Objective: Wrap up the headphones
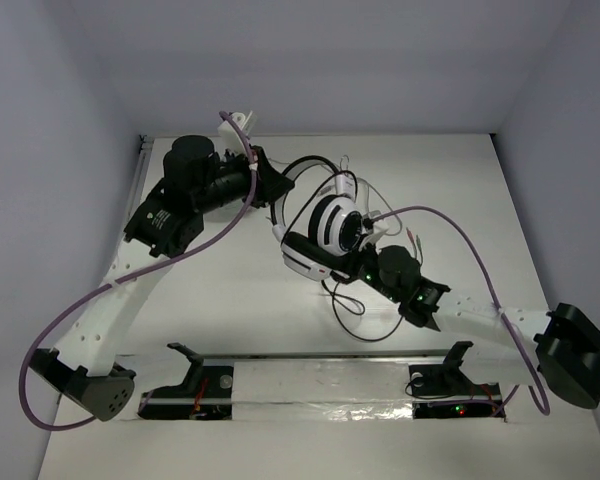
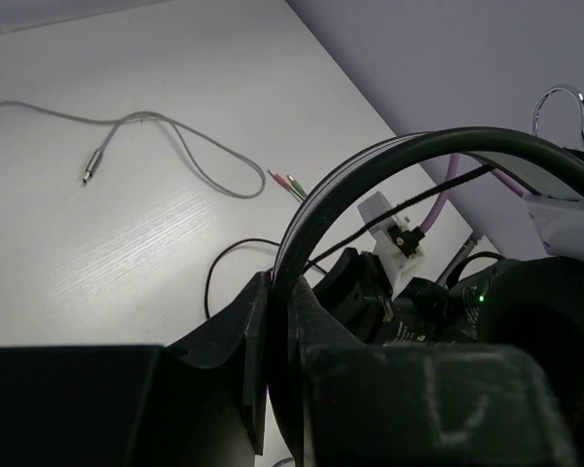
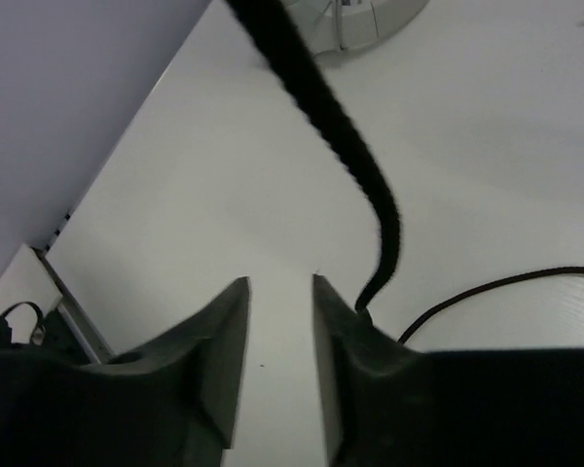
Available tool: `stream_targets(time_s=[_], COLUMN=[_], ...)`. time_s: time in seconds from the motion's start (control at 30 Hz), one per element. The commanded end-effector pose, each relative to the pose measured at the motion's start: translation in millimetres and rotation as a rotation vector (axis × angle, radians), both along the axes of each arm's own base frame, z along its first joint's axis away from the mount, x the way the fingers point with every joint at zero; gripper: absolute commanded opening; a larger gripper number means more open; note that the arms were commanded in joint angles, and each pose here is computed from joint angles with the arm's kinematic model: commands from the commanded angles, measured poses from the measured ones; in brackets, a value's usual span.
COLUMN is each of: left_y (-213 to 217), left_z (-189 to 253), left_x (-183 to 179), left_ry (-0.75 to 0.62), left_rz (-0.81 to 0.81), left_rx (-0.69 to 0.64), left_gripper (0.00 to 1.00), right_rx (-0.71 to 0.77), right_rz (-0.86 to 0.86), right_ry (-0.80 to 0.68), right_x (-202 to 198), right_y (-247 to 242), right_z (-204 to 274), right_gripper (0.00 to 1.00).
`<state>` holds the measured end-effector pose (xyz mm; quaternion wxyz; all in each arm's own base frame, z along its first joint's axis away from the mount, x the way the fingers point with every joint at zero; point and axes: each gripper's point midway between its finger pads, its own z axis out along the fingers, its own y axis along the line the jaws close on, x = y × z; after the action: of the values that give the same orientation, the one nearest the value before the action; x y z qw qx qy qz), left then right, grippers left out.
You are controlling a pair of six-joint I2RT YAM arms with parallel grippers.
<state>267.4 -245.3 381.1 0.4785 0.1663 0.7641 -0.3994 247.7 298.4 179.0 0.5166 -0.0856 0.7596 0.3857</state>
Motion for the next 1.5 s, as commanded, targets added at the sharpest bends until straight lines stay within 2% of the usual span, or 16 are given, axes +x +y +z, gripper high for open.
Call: stream_targets(time_s=[0.0,0.07,0.2,0.23,0.3,0.37,0.57,0.63,0.67,0.77,1.1,1.23,1.3,1.33,1.37,1.47], left_y=[4,4,3,4,6,8,17,15,15,14,16,17,17,18,18,18], left_z=[68,71,82,84,89,91,93,92,93,95,115,121,123,123,121,118], left_x=[-6,-4,-4,-4,-4,-4,2,2,2,0,-10,-9,-7,-5,-2,8], left_ry=[-0.131,-0.135,-0.154,-0.155,-0.169,-0.168,-0.184,-0.184,-0.186,-0.189,-0.214,-0.211,-0.211,-0.207,-0.202,-0.191], left_rz=[0.012,0.012,0.014,0.017,0.028,0.036,0.09,0.082,0.083,0.074,0.055,0.065,0.075,0.084,0.092,0.134], left_rx=[-0.11,-0.107,-0.123,-0.123,-0.128,-0.121,-0.086,-0.088,-0.09,-0.097,-0.125,-0.131,-0.133,-0.134,-0.132,-0.142], left_gripper=[0.0,0.0,0.0,0.0,0.0,0.0,0.0,0.0,0.0,0.0,0.0,0.0,0.0,0.0,0.0,0.0], right_rx=[0.11,0.114,0.117,0.109,0.081,0.067,0.106,0.097,0.071,0.066,0.012,0.003,0.031,0.037,0.028,0.034], right_rz=[0.025,0.047,-0.028,-0.054,-0.087,-0.101,-0.06,-0.09,-0.09,-0.048,-0.139,-0.092,-0.064,-0.046,-0.035,0.044], right_ry=[-0.068,-0.059,-0.026,-0.02,-0.001,0.019,0.024,0.021,0.026,0.019,-0.017,-0.011,-0.015,-0.014,-0.007,0.013], right_x=[-4,-11,-5,-2,5,8,-6,-1,2,6,38,39,37,36,35,25], right_y=[2,0,-11,-13,-14,-13,-16,-19,-16,-1,7,20,27,30,32,43], right_z=[32,30,17,13,4,0,-2,-3,-9,-5,-24,-39,-40,-39,-42,-41], right_gripper=[0.3,0.1,0.04,0.05,0.22,0.32,0.35,0.49,0.53,0.58,0.57,0.52,0.44,0.37,0.22,0.05])
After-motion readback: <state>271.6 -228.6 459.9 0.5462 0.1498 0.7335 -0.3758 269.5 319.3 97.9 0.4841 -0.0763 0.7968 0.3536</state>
